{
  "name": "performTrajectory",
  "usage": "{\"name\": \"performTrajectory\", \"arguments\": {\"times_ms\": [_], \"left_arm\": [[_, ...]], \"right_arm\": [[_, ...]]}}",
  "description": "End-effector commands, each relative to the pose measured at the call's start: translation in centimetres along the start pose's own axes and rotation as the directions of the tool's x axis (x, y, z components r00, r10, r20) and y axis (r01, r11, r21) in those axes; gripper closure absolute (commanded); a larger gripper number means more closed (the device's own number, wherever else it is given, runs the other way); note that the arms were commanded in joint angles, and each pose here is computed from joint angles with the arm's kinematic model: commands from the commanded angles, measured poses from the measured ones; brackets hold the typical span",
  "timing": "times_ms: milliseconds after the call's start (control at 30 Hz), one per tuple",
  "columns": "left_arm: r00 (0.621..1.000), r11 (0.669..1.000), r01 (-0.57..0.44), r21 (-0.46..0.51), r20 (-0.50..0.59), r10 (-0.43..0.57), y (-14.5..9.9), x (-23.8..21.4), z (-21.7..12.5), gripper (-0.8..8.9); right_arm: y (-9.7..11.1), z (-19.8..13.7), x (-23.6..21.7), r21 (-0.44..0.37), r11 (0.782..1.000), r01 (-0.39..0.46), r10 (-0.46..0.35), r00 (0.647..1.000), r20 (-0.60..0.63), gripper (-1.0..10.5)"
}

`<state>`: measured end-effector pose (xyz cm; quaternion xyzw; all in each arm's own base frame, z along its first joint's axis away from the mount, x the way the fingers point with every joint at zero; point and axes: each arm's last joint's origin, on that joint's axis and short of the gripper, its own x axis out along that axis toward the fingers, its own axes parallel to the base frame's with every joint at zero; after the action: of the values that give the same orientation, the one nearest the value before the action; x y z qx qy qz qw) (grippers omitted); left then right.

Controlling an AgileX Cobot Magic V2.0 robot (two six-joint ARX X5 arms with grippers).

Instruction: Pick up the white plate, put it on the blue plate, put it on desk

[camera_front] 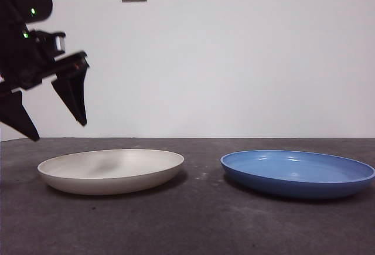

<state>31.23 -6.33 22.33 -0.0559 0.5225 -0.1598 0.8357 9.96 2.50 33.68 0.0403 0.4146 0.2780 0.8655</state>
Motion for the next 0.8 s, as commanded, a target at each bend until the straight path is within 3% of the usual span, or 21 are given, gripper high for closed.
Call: {"name": "performTrajectory", "arguments": {"times_ms": [33, 433, 733, 800], "left_arm": [[1.0, 0.999, -0.024, 0.022, 0.0, 0.024, 0.2, 1.0, 0.7, 3.5], [0.997, 0.999, -0.042, 0.034, -0.055, 0.044, 0.6, 4.3, 0.5, 3.55], [0.996, 0.999, -0.042, 0.034, -0.072, 0.045, 0.7, 5.2, 0.4, 4.17], [0.996, 0.998, -0.045, 0.034, -0.072, 0.047, 0.7, 5.2, 0.4, 4.7]], "right_arm": [[0.2, 0.5, -0.3, -0.011, 1.0, -0.003, 0.004, 1.0, 0.021, 5.3], [0.2, 0.5, -0.3, -0.014, 1.0, -0.003, 0.003, 1.0, 0.026, 5.3], [0.2, 0.5, -0.3, -0.014, 1.0, -0.003, 0.003, 1.0, 0.026, 5.3], [0.2, 0.5, -0.3, -0.014, 1.0, -0.003, 0.003, 1.0, 0.027, 5.3]]}}
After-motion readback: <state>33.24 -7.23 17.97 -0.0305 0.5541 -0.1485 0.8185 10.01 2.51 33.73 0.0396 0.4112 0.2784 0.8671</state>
